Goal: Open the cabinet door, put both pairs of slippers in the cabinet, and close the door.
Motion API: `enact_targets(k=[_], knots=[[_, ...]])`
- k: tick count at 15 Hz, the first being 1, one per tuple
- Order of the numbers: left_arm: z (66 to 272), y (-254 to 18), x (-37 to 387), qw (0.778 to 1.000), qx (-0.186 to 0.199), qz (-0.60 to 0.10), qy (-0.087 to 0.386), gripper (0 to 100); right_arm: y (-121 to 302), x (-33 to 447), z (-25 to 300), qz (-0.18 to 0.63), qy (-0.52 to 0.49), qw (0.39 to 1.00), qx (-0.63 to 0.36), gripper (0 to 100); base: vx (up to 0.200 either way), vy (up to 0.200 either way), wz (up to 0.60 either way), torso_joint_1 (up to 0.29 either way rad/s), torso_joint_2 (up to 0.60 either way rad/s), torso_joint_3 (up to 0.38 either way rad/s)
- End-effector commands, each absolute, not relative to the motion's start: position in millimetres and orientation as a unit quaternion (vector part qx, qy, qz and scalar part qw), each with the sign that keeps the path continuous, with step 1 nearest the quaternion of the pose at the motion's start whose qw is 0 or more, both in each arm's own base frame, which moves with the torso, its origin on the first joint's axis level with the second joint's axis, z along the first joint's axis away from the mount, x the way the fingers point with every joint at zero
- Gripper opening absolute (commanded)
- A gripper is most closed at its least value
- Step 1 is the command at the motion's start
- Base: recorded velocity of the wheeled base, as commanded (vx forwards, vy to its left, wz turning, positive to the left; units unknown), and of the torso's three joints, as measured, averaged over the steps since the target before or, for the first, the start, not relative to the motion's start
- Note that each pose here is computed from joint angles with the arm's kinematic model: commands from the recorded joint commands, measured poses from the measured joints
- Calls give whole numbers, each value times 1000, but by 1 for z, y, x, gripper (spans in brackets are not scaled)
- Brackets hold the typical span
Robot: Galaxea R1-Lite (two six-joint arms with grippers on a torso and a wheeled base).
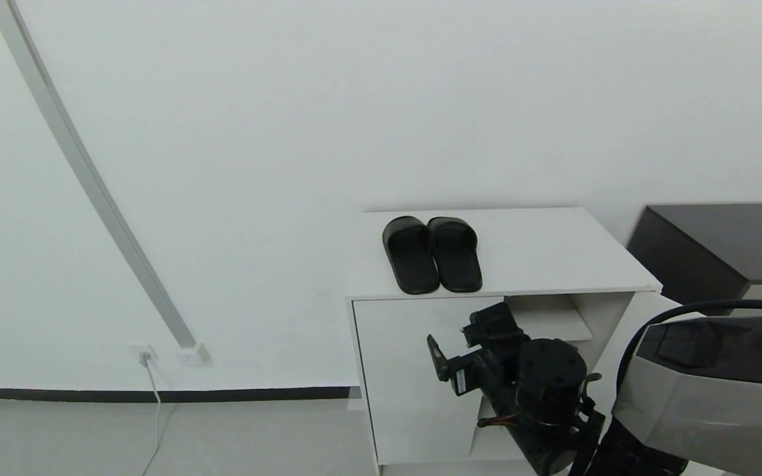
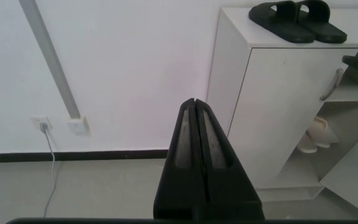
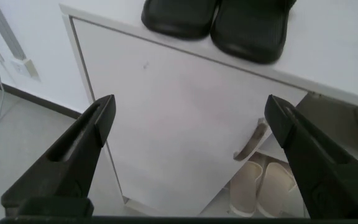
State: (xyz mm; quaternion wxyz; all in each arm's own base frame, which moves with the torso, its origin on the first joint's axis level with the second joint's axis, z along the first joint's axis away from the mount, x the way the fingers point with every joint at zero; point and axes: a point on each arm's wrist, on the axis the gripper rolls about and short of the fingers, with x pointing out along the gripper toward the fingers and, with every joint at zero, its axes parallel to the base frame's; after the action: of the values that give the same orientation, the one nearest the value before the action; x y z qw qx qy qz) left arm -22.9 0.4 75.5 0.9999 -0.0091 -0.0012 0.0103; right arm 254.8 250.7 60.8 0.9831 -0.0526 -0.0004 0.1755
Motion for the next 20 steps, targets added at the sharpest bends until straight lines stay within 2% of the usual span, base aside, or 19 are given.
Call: enact_targets(k=[1,6,7,8,11,14,20], knots=[[76,0,-23,1000,-9,11,-1,0,251,256,62,178,-5,983,-49,100,0,0,0,163,-369,-203],[76,0,-23,1000,-9,11,-1,0,248,260,62,181,-15,980,-83,100,0,0,0,36,-76,-35],[76,0,-23,1000,-8,10,-1,0,252,265,76,179,-36,981,-67,100,0,0,0,0,0,0],[76,0,-23,1000,-8,11,-1,0,253,266,76,179,-35,981,-67,100,0,0,0,0,0,0],[76,0,-23,1000,-2,9,-1,0,259,271,121,175,29,984,-29,100,0,0,0,0,0,0],[76,0,-23,1000,-2,8,-1,0,266,280,153,134,68,989,6,100,0,0,0,0,0,0],[76,0,-23,1000,0,7,-1,0,273,282,144,114,114,987,29,100,0,0,0,0,0,0]])
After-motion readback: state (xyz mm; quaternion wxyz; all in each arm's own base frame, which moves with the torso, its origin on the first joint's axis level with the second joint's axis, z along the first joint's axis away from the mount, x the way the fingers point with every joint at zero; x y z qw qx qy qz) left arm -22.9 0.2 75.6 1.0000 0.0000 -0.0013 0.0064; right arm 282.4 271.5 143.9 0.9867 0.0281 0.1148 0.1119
